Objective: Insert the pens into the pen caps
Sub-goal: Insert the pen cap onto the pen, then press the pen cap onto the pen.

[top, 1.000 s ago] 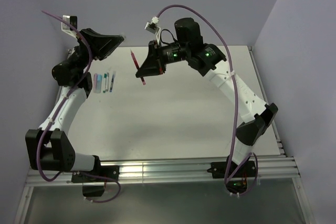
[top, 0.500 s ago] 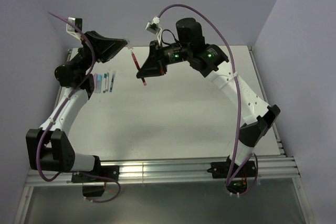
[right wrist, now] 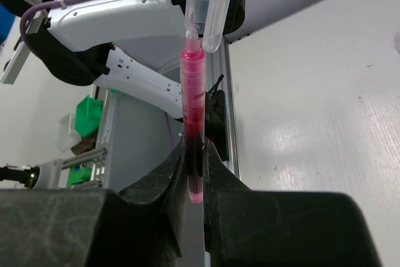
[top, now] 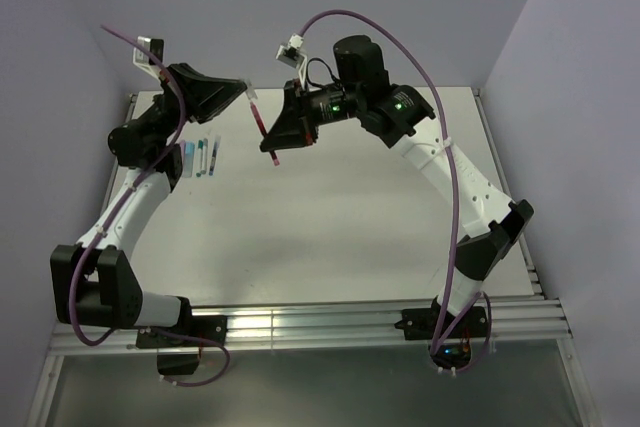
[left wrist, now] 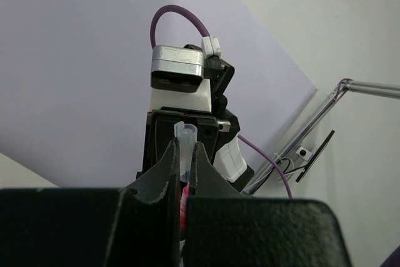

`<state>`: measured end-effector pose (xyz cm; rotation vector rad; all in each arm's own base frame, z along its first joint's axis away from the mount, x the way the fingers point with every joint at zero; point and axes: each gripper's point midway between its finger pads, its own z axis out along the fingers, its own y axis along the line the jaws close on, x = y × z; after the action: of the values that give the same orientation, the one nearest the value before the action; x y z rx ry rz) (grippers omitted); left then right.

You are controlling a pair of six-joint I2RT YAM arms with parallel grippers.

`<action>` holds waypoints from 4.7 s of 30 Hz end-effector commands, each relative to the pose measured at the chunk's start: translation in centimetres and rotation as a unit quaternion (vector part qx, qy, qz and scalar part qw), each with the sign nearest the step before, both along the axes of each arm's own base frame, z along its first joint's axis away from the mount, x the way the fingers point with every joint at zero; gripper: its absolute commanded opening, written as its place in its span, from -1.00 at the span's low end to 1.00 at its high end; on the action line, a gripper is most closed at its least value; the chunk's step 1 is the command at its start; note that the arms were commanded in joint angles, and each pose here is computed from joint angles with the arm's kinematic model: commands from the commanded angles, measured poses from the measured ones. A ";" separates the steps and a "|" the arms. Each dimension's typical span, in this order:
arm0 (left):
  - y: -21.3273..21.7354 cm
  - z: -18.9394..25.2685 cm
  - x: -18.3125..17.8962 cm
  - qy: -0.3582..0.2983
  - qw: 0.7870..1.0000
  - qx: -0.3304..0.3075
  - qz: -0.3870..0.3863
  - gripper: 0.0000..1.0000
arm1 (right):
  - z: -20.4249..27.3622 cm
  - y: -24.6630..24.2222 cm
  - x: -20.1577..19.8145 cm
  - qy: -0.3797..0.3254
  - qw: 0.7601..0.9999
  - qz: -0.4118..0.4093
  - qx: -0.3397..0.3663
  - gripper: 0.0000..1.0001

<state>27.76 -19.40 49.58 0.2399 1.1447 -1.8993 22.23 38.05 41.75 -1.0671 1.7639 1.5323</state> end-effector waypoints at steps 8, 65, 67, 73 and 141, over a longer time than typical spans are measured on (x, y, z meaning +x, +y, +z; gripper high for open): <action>0.3 1.1 -10.4 -0.296 0.955 0.005 -0.015 -0.99 | 1.4 -0.2 -0.4 -0.022 1.000 0.002 0.015 -1.00; 1.4 -1.1 -4.5 -0.297 0.936 0.173 0.079 0.33 | 2.4 -2.2 6.1 -0.178 0.971 -0.160 -0.011 -1.00; 1.6 -0.9 -3.6 -0.296 0.935 0.179 0.085 0.36 | 2.2 -2.1 4.9 -0.174 0.976 -0.132 -0.009 -1.00; 1.6 0.1 -1.2 -0.287 0.933 0.193 0.096 0.36 | 0.9 -1.8 2.7 -0.136 0.987 -0.089 -0.009 -1.00; -2.3 -4.3 -6.0 -0.204 0.971 0.107 -0.065 -0.99 | 3.1 -2.1 -1.7 -0.096 0.993 0.053 0.051 -1.00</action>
<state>27.18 -21.57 45.79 0.4512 1.2837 -1.8751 21.93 35.96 38.47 -1.1373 1.8350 1.4528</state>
